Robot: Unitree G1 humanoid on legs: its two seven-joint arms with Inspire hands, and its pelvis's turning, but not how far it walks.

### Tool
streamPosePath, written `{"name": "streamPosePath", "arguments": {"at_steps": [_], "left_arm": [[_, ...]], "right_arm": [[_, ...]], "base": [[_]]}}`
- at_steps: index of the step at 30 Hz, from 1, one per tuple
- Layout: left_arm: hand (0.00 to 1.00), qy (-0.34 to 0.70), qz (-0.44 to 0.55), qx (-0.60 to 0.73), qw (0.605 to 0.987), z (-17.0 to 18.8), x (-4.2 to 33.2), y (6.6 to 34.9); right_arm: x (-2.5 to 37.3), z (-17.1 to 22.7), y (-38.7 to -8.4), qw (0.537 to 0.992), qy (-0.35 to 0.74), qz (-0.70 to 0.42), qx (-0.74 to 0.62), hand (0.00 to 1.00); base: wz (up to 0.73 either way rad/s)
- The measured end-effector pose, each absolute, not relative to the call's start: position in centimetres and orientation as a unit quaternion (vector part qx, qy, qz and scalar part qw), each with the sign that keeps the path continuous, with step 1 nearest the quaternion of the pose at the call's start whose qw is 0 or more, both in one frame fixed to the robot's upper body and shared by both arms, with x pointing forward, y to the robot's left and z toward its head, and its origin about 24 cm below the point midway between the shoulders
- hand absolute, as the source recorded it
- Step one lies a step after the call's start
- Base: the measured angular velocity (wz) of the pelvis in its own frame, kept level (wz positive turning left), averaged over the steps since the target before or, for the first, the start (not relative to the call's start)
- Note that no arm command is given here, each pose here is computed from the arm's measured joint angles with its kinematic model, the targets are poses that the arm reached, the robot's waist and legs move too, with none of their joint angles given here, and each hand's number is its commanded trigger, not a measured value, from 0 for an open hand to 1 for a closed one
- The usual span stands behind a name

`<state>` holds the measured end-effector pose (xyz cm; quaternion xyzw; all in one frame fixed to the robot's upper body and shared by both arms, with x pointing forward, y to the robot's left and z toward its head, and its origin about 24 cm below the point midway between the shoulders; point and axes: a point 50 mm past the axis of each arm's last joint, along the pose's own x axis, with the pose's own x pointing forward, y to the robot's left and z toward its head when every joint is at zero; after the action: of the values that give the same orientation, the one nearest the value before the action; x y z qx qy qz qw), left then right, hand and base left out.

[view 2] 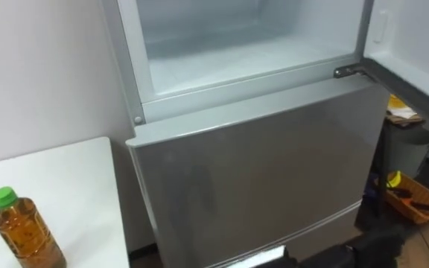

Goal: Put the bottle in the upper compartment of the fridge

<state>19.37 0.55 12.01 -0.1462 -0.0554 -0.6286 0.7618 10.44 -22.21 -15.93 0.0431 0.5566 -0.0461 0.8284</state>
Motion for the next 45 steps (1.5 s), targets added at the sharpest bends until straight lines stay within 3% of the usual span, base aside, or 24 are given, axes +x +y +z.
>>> {"name": "streamPosePath", "arguments": {"at_steps": [38, 45], "left_arm": [[0.0, -0.046, -0.649, -0.141, 0.746, 12.2, 19.4, -0.8], [0.0, -0.004, -0.637, -0.144, 0.757, 10.4, 20.0, -0.8]], "right_arm": [[12.2, -15.7, -20.2, 0.837, 0.545, 0.03, 0.048, 0.0], [12.0, -15.7, -19.9, 0.833, 0.55, 0.03, 0.053, 0.0]], "base": [[0.0], [0.0]]}}
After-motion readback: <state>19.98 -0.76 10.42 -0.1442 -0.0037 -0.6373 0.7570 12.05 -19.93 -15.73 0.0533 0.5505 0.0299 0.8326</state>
